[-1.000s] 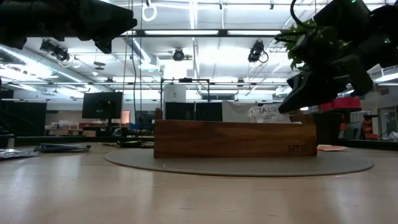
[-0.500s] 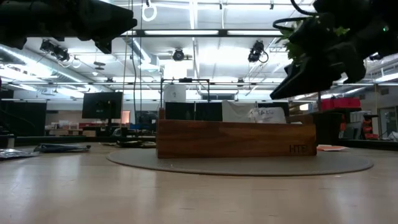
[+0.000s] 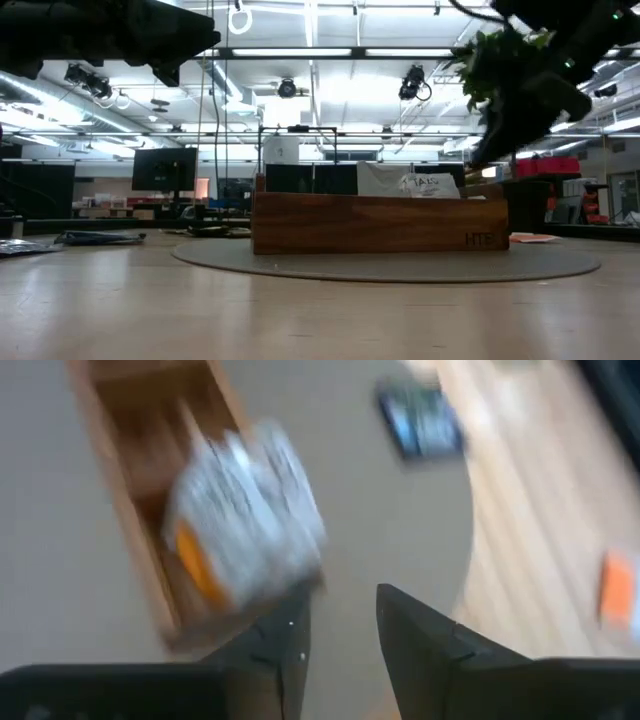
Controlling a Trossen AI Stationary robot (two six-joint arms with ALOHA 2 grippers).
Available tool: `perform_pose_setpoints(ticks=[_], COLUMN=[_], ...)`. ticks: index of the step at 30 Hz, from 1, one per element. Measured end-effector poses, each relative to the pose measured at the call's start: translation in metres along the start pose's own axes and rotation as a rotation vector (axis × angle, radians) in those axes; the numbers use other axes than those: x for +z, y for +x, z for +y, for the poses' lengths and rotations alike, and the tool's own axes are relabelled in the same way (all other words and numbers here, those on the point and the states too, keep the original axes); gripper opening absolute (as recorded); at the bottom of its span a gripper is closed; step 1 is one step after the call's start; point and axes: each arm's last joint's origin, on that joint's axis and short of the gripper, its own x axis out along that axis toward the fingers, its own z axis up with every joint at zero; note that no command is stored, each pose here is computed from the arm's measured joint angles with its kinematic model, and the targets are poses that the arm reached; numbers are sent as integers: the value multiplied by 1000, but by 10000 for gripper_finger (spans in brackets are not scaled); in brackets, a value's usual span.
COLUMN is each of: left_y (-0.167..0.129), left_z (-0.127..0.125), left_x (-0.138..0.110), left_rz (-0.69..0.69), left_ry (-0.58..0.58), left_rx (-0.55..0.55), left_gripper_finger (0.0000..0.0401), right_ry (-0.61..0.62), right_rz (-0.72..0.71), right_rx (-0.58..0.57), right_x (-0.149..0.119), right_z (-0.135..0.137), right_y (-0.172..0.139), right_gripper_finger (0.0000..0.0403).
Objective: Pick & Place Tea
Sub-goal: Put the orange tea bag into the right section of the wooden organizer
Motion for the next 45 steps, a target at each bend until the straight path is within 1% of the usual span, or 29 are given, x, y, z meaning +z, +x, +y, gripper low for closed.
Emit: perform_pose_setpoints(ticks=[4,8,10,14,17,25,28,32,38,42,45], left_y=[0,0,0,0,0,0,0,0,0,0,0], left_z=[0,0,0,0,0,0,0,0,-1,-1,-1], left_x=[-1,-2,-2,-2,-3,-3,-3,-3,-6,-7,-7], left_rz=[14,21,21,23,24,25,29,33,61,73,72], left_ry=[12,14,15,18,18,36,35,36,39,40,40], left_rx=[0,0,0,-1,0,-1,-1,-1,-8,-8,-8], left_gripper_finger=[122,122,122,122,122,122,122,122,122,122,122], right_ry=[108,201,267,442,543,716,767,784,796,819,840], right_rz=[103,172,198,221,222,251,203,124,170,181,192], right_rx=[-44,-161,-213,-250,-268,-326,-314,-280,-319,-297,-273], right_x=[-15,-31,-36,-42,-49,-86,-88,-84,-88,-93,-103], right_z=[-3,-10,-13,-19,-23,-33,-36,-39,-48,-51,-51], right_y=[1,-1,-4,-10,-11,1,6,10,12,16,22], right_gripper_finger=[125,126,127,140,156,193,203,212,209,208,208])
